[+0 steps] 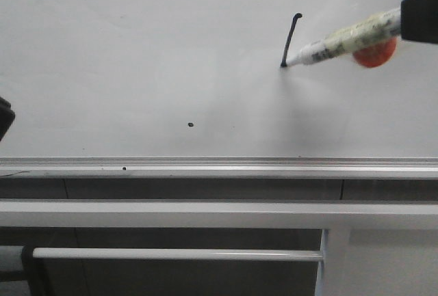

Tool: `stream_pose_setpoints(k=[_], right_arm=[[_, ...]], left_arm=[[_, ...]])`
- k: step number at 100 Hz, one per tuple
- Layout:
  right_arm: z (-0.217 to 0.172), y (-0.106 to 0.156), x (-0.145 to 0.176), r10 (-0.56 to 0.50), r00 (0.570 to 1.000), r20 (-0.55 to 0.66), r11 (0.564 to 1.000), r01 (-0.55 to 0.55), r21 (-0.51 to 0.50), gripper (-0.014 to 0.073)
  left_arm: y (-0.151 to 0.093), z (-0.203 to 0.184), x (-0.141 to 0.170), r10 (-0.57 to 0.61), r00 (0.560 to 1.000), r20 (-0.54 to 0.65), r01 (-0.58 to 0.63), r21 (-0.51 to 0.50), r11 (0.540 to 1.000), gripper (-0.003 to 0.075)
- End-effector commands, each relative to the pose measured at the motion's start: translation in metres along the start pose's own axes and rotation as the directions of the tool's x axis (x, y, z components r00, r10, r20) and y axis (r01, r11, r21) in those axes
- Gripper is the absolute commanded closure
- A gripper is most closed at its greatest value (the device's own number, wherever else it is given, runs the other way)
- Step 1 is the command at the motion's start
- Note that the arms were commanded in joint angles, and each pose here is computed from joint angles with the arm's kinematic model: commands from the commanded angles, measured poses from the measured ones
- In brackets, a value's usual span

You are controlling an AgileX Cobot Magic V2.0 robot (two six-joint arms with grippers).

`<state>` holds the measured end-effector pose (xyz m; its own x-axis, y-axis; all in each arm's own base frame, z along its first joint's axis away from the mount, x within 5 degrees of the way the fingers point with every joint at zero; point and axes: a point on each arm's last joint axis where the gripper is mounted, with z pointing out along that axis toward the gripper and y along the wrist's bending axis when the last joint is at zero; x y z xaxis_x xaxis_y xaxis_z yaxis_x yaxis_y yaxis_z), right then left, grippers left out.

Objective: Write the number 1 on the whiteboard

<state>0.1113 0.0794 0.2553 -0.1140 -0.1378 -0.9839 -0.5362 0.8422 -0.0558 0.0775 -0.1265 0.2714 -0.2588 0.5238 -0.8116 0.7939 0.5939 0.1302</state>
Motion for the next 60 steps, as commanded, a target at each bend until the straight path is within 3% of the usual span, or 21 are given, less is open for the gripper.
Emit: stream_pose_setpoints(k=[1,36,60], right_arm=[[0.006,-0.008,-0.009,-0.016,0.998,0.057,0.995,0.01,0.102,0.0639],[0.023,-0.007,0.002,-0.004,0.999,-0.034,0.993,0.008,0.116,0.0639],[0.002,0.02,0.004,0.016,0.994,-0.113,0.983,-0.036,-0.182,0.0638]], left_arm=[[-0.002,-0.004,-0.012,0.006,0.997,0.072,-0.008,0.027,1.0,0.0724],[-0.002,-0.004,-0.012,0.006,0.997,0.072,-0.008,0.027,1.0,0.0724],[-0.008,-0.005,-0.018,-0.027,0.991,0.13,0.015,0.092,0.996,0.0723]])
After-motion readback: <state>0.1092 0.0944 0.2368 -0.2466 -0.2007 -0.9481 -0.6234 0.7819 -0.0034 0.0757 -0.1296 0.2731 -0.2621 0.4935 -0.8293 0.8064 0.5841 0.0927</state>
